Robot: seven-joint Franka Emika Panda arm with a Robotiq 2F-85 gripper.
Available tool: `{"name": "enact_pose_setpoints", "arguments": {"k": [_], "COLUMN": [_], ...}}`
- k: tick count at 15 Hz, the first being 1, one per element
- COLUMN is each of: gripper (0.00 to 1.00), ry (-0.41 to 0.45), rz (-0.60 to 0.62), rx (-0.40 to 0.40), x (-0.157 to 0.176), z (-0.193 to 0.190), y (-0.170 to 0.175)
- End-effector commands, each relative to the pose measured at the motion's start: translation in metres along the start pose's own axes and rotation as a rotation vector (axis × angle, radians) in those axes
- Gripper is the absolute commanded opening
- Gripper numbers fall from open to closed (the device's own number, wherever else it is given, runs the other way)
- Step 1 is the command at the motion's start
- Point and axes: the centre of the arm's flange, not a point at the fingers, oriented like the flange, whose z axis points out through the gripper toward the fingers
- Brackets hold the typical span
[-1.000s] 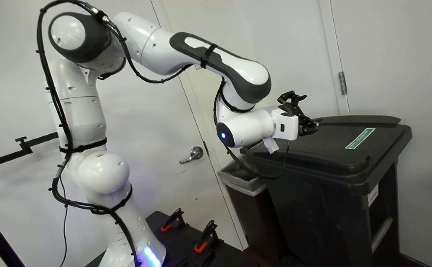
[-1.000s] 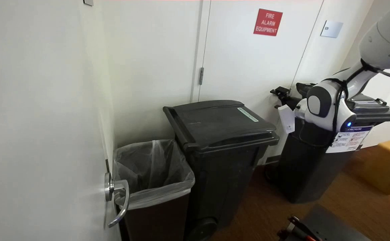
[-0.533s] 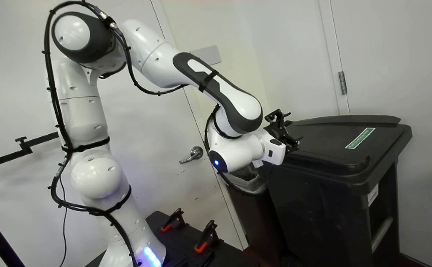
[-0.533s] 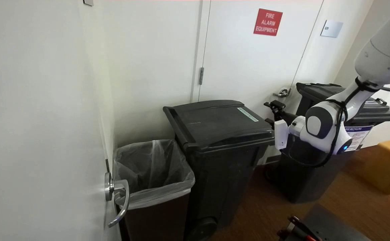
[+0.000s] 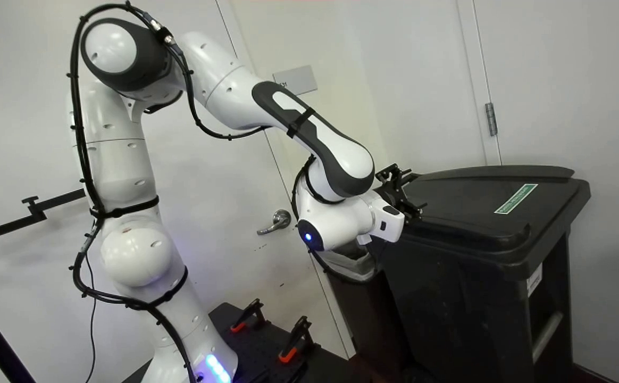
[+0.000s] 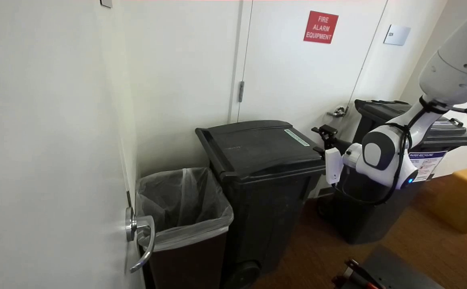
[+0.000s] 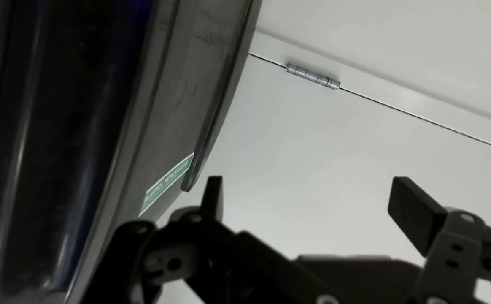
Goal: Open the black bin on the left
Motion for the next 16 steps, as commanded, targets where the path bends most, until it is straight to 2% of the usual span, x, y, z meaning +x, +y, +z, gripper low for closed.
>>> {"name": "enact_pose_setpoints", "arguments": {"k": [1, 8, 12, 16], "gripper": [1.00, 1.00, 1.00, 1.00], "ry": [0.004, -0.024, -0.039, -0.022], "rz": [0.038, 0.278, 0.395, 0.452], "rx": [0.056, 0.165, 0.158, 0.138], "x": [-0.005, -0.017, -0.025, -0.022], "z": [0.000, 0.006, 0.010, 0.021], "y": [0.013, 0.066, 0.088, 0.097]}}
